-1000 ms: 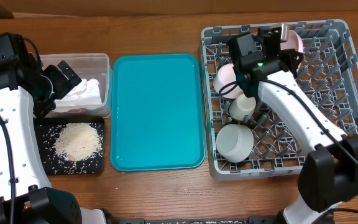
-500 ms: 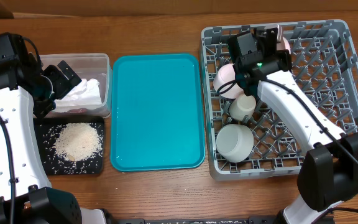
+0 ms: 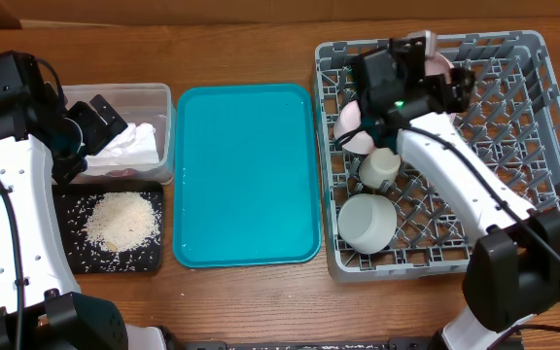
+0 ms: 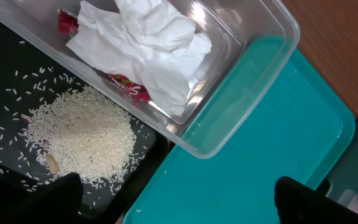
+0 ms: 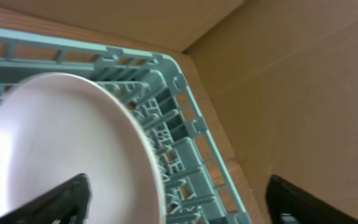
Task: Sort waste into correct bins and load items into the dishwasher
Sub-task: 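Release the plate and withdraw the right gripper from the rack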
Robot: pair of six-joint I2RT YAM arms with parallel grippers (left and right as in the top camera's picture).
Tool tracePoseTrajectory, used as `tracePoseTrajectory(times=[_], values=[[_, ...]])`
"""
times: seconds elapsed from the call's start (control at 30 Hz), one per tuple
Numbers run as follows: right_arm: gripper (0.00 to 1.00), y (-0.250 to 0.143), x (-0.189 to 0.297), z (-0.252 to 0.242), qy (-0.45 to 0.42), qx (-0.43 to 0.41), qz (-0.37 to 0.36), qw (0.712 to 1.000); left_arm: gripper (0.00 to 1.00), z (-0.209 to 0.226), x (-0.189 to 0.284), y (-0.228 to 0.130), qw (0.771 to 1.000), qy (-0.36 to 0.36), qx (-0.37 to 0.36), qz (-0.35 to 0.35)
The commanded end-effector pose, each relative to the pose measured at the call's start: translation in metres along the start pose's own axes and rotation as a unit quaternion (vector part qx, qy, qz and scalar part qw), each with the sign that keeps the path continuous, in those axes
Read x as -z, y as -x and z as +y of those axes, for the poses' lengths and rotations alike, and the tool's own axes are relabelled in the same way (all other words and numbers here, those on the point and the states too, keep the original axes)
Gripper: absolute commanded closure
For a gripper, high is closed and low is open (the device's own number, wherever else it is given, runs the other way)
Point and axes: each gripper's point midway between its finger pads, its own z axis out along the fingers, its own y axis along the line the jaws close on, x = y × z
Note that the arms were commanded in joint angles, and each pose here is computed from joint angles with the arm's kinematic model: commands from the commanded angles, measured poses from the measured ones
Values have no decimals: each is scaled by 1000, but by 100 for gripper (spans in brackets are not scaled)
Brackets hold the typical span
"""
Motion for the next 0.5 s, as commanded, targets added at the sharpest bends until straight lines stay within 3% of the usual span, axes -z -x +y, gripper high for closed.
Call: tracePoseTrajectory(times=[0.0, 0.23, 0.47], values=[[3, 14, 42, 32, 83, -1, -37, 996, 0, -4, 8, 5, 1000, -8, -2, -13], [0, 17, 126, 115, 288, 22, -77, 954, 0, -4, 8, 5, 1000, -8, -2, -13], [0, 17, 161, 135, 338, 25, -97, 936, 0, -4, 8, 5, 1000, -8, -3, -13]])
